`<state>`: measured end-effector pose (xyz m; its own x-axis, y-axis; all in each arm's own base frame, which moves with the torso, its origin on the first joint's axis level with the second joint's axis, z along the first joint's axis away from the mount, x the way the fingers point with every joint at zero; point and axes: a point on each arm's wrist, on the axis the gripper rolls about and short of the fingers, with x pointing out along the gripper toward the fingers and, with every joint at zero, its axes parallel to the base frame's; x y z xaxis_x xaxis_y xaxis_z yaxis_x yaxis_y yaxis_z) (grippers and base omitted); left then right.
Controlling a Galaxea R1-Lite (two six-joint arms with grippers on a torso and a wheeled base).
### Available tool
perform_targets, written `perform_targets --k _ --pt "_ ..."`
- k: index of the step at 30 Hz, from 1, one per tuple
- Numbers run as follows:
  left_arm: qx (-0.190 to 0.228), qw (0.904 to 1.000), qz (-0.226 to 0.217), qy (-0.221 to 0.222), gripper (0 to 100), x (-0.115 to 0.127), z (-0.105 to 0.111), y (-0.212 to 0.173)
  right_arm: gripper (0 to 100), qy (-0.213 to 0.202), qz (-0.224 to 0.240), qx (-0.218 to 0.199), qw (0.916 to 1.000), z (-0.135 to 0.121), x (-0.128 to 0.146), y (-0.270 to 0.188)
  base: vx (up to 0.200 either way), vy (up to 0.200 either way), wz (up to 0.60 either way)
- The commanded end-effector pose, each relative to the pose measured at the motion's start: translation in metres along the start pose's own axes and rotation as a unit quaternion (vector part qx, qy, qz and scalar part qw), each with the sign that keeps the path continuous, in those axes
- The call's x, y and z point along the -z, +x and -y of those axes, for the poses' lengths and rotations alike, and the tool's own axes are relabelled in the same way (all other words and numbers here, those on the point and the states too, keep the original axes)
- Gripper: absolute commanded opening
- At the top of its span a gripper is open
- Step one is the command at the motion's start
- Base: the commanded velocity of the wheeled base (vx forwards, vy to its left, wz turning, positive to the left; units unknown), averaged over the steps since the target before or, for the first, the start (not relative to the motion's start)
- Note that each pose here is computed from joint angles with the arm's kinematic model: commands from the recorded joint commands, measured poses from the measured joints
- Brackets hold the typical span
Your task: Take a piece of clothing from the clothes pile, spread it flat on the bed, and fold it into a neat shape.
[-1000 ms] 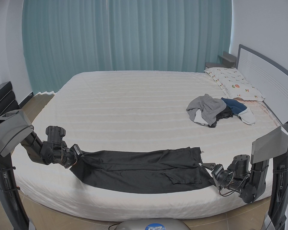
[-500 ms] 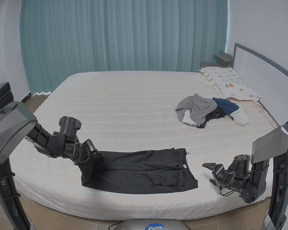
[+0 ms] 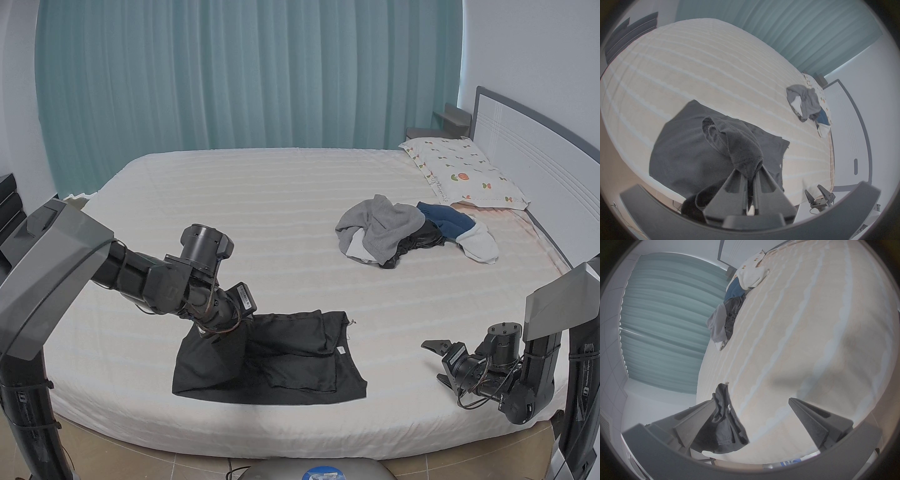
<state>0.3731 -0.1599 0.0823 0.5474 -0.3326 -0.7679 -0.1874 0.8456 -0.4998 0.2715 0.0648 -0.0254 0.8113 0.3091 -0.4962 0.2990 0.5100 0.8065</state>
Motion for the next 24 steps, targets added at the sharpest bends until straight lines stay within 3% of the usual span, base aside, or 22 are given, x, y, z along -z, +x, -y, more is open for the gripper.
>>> perform_targets --k 1,3,9,16,17,24 --pt "-0.006 0.9995 -0.026 0.015 0 0.015 0.013 0.027 100 -0.001 0.001 -0.004 1.0 0.0 0.0 0.001 0.0 -0.2 0.0" --pt "-0.008 0.9993 -0.031 0.019 0 0.019 0.015 0.032 100 -0.001 0.001 -0.004 1.0 0.0 0.0 0.001 0.0 -0.2 0.0" --pt "-0.01 0.9993 -0.036 0.01 0 0.031 0.027 0.052 100 -0.001 0.0 -0.003 1.0 0.0 0.001 0.001 0.0 0.0 0.0" --pt "-0.024 0.9989 -0.038 0.01 0 0.037 0.026 0.067 100 -0.001 0.0 -0.003 1.0 0.0 0.001 0.001 0.0 0.0 0.0" --pt "-0.024 0.9989 -0.038 0.01 100 0.037 0.026 0.067 100 -0.001 0.0 -0.003 1.0 0.0 0.001 0.001 0.0 0.0 0.0" --pt "-0.018 0.9991 -0.033 -0.021 100 0.034 0.029 0.06 100 -0.001 0.0 -0.003 1.0 0.0 0.001 0.001 0.0 0.0 0.0"
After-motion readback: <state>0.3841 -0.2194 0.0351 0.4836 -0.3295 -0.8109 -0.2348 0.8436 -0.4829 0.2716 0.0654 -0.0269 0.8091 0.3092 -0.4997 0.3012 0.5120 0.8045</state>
